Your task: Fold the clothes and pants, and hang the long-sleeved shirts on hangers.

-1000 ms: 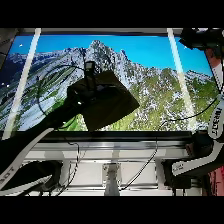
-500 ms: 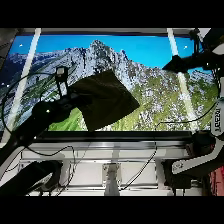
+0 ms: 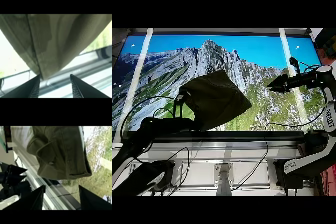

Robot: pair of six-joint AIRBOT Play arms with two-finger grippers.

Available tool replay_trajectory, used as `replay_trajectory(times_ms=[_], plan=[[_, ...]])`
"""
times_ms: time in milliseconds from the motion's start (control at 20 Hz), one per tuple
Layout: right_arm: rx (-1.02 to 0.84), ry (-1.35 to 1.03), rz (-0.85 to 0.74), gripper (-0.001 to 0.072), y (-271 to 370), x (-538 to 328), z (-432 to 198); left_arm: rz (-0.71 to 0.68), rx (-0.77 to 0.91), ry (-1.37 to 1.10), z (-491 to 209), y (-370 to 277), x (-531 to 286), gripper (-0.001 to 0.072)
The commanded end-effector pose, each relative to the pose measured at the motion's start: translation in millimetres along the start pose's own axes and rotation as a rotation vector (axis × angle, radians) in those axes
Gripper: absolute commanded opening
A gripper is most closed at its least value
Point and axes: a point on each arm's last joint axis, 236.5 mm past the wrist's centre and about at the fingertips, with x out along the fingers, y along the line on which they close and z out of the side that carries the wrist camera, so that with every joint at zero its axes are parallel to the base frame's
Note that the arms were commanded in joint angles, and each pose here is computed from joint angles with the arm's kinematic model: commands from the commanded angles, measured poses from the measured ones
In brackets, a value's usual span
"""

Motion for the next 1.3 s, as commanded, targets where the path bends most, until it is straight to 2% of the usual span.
replay_trajectory(times_ms=[0,150,200,300,400,600,800,1250], plan=[[0.045,-0.019,-0.052,0.0493,-11.8,9.3,5.8,-0.007,-0.062,0.091,-18.6,5.1,7.4,0.0291],[0.061,0.015,-0.049,0.0502,-6.7,18.4,1.1,-0.086,-0.112,0.122,-16.6,1.7,14.3,0.0274],[0.062,0.027,-0.045,0.0570,-5.0,20.8,-0.8,-0.137,-0.147,0.111,-9.8,-2.2,14.2,0.0274],[0.062,0.033,-0.045,0.0589,-3.1,23.2,-1.4,-0.197,-0.201,0.094,1.3,2.7,11.6,0.0275],[0.062,0.031,-0.045,0.0593,-3.2,23.5,-0.9,-0.200,-0.262,0.107,2.2,15.6,9.4,0.0283],[0.062,0.030,-0.047,0.0593,-3.6,23.5,-0.5,-0.203,-0.272,0.173,-9.2,23.1,17.6,0.0285],[0.061,0.030,-0.047,0.0593,-3.4,23.4,-0.7,-0.286,-0.203,0.209,-14.2,12.7,28.4,0.0300],[0.060,0.028,-0.048,0.0593,-3.6,23.5,0.0,-0.279,-0.255,0.287,-28.3,23.4,50.1,0.0300]])
